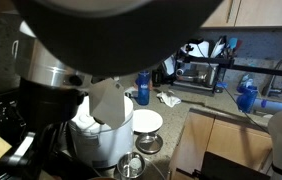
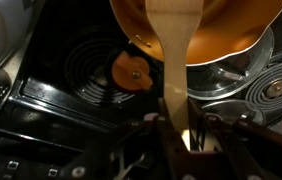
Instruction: Remove the wooden spatula from the pot and place it in the cutlery holder
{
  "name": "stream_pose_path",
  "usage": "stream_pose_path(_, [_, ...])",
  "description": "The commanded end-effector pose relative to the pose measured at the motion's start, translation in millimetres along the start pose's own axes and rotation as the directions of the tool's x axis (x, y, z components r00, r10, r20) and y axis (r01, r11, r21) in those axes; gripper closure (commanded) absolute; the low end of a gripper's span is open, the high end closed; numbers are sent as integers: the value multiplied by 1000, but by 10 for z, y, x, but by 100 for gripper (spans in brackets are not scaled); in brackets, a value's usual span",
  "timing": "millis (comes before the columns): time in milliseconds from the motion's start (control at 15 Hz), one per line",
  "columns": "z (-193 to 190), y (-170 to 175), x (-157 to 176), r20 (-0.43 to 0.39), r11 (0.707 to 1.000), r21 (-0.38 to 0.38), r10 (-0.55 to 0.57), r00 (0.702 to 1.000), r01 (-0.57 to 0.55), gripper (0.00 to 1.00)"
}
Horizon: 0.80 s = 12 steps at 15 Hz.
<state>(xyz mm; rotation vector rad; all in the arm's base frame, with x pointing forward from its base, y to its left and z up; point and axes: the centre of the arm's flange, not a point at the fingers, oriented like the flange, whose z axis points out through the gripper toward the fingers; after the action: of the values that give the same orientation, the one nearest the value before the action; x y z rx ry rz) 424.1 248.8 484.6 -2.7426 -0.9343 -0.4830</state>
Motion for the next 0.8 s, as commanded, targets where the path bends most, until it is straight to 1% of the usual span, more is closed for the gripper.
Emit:
stream_pose_path(0, [-271,156,4,-108,997,-66,21,994,-29,93])
stream_pose_path(200, [-472,290,143,-202,990,-133,7,979,-35,93])
stream_pose_path(267, [-533,323,182,-236,985,-170,-1,972,-40,93])
stream_pose_path(400, [-615,381,248,-305,970,-236,-24,952,-51,93])
stream_pose_path(600, [-670,423,308,-399,945,-320,-74,914,-63,93])
stream_pose_path(733, [-662,429,328,-441,925,-375,-121,889,-60,93])
